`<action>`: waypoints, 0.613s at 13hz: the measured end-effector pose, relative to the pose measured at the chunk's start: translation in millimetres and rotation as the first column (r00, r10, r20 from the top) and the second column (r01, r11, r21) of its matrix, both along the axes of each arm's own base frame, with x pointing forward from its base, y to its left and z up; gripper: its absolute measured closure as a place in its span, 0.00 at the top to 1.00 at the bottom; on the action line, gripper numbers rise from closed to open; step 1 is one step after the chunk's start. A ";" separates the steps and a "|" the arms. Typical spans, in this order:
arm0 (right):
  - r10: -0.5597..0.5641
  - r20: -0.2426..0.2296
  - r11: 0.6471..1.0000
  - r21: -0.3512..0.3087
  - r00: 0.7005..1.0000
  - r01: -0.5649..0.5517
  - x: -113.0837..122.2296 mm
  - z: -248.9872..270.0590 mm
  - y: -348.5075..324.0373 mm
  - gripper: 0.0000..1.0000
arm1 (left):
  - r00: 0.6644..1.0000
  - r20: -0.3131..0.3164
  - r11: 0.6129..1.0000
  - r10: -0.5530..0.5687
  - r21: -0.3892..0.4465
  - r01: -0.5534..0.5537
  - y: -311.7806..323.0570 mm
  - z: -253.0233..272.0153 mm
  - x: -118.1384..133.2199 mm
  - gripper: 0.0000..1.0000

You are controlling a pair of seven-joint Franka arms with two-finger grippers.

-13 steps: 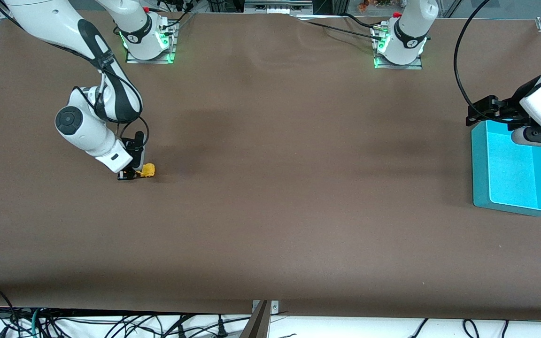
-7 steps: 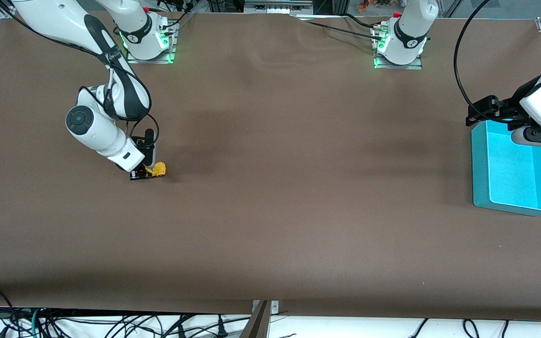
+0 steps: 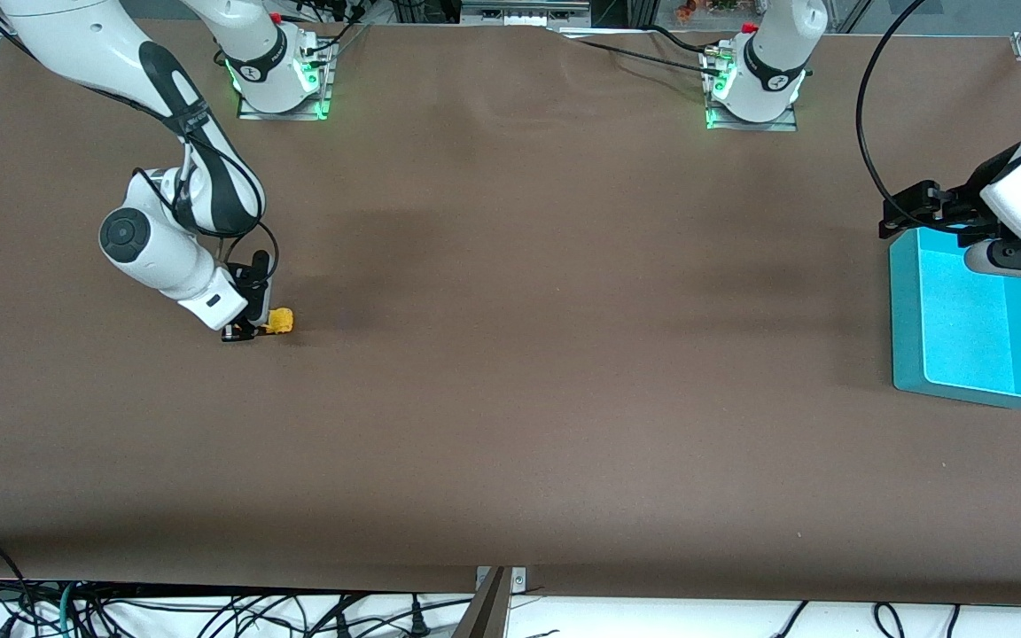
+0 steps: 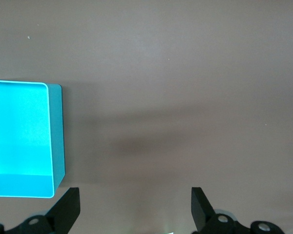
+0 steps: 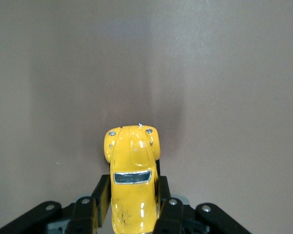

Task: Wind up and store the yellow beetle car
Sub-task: 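Drag the held car backward along the table with the right gripper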

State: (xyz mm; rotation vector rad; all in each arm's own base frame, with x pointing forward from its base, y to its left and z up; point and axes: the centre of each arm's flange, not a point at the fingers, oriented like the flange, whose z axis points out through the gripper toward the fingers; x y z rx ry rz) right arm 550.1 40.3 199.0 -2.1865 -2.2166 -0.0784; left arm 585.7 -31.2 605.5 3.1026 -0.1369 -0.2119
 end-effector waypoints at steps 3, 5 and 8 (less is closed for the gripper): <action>-0.009 0.002 1.000 -0.008 1.000 0.009 1.2 -0.5 -28.1 0.43 | 1.000 -0.002 1.000 0.000 0.000 0.000 0.0 -1.2 0.5 1.00; -0.008 0.005 1.000 -0.016 1.000 0.008 1.4 -0.4 -56.6 0.43 | 1.000 -0.002 1.000 0.000 0.000 0.000 0.0 -1.4 0.7 1.00; -0.007 0.010 1.000 -0.027 1.000 0.007 -1.1 -0.2 -100.1 0.43 | 1.000 -0.003 1.000 0.000 0.000 0.000 0.0 -1.5 0.7 1.00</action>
